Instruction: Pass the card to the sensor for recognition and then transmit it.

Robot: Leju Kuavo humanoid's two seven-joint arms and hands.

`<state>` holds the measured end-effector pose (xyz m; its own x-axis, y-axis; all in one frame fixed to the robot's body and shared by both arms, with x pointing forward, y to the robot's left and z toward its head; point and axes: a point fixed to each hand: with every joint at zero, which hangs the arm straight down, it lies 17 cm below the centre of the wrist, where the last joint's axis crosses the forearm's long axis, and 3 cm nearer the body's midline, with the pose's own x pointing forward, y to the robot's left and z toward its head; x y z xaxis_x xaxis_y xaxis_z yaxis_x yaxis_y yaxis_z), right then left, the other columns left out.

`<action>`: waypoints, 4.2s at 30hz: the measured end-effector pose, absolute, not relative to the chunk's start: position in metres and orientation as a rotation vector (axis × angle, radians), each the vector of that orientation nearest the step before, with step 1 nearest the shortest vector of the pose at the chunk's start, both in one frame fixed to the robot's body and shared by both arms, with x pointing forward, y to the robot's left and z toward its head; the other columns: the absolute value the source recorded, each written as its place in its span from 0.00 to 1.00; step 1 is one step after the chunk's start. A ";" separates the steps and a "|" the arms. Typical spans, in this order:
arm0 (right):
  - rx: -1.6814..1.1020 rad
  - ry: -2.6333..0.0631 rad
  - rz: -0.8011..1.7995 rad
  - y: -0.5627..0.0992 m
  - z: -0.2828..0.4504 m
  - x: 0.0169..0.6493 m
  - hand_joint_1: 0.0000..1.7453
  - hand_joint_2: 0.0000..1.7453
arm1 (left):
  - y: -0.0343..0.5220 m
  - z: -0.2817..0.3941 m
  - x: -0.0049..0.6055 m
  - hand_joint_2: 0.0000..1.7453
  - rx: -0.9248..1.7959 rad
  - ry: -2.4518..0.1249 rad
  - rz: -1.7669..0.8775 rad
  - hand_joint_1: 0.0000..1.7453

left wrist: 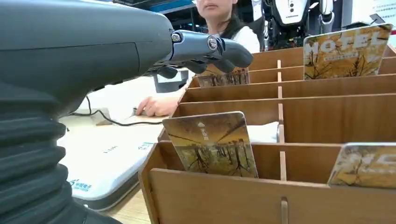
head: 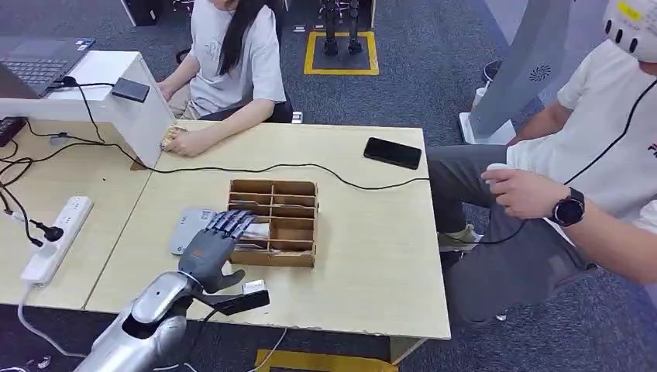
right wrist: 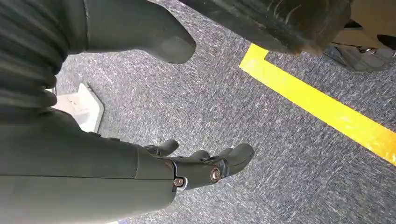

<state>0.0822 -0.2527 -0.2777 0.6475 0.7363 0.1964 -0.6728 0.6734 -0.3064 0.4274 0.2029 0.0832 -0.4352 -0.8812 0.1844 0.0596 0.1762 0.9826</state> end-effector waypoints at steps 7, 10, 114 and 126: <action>-0.214 -0.318 0.808 -0.253 -0.278 0.082 0.00 1.00 | 0.203 0.084 0.428 1.00 0.807 -1.602 -1.385 0.00; -0.214 -0.318 0.808 -0.253 -0.278 0.082 0.00 1.00 | 0.203 0.084 0.428 1.00 0.807 -1.601 -1.385 0.00; -0.213 -0.332 0.774 -0.187 -0.258 0.148 0.00 1.00 | 0.302 0.315 0.545 1.00 1.420 -1.648 -1.105 1.00; -0.186 -0.349 0.731 -0.166 -0.252 0.157 0.00 1.00 | 0.268 0.257 0.581 1.00 1.311 -1.616 -1.024 1.00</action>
<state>0.1573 -0.1656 -0.2521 0.6902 0.6805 0.2459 -0.6195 0.7314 -0.2852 0.5811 0.2682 0.2568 -0.1436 -0.9855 0.0908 -0.3383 0.1351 0.9313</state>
